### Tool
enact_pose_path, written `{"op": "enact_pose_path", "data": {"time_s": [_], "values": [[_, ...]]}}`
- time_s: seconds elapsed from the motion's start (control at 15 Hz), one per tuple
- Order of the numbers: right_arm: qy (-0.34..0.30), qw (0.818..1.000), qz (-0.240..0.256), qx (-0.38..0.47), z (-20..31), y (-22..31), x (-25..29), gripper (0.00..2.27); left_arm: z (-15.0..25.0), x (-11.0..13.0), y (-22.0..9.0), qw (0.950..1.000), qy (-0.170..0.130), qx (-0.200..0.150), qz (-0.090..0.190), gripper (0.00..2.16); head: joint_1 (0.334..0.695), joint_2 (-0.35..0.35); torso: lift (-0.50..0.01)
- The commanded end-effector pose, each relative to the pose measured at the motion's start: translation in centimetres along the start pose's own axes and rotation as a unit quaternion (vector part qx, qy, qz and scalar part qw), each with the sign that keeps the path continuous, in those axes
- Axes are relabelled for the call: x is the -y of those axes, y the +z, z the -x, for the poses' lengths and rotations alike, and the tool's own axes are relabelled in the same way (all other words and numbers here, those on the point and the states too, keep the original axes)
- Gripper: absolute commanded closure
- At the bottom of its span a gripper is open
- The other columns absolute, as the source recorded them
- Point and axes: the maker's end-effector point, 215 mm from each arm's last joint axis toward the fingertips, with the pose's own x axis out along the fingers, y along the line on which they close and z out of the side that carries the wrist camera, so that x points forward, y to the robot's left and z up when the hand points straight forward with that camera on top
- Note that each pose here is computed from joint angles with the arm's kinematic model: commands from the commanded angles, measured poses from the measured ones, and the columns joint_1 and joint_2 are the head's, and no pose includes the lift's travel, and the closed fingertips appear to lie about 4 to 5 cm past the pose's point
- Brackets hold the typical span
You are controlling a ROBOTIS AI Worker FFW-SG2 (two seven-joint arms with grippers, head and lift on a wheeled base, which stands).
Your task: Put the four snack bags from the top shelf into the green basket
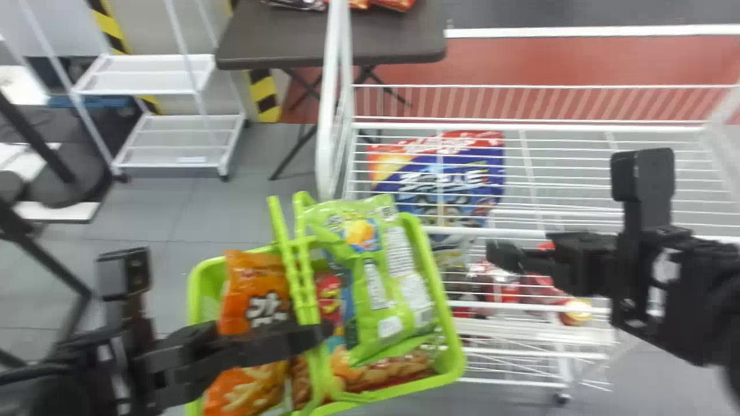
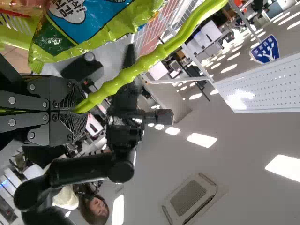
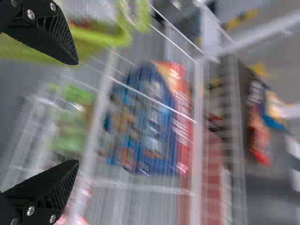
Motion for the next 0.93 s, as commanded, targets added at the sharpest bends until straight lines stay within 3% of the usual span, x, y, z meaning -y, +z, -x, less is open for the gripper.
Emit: {"op": "enact_pose_path", "data": {"time_s": [0.0,0.27,0.87], "values": [[-0.029,0.987,0.059,0.144,0.2,4.1,2.7,0.06,0.1,0.3,-0.2,1.0000,-0.005,0.001,0.002,2.15,0.695,-0.067,-0.004],[-0.049,0.974,0.070,0.208,1.6,1.9,5.0,0.07,0.0,0.6,-0.7,0.9999,-0.005,0.000,0.011,2.15,0.695,-0.122,-0.004],[-0.050,0.977,0.049,0.201,1.9,-0.8,4.4,0.08,-0.2,2.1,-1.6,0.9999,-0.002,-0.007,0.013,2.15,0.695,-0.171,-0.004]]}}
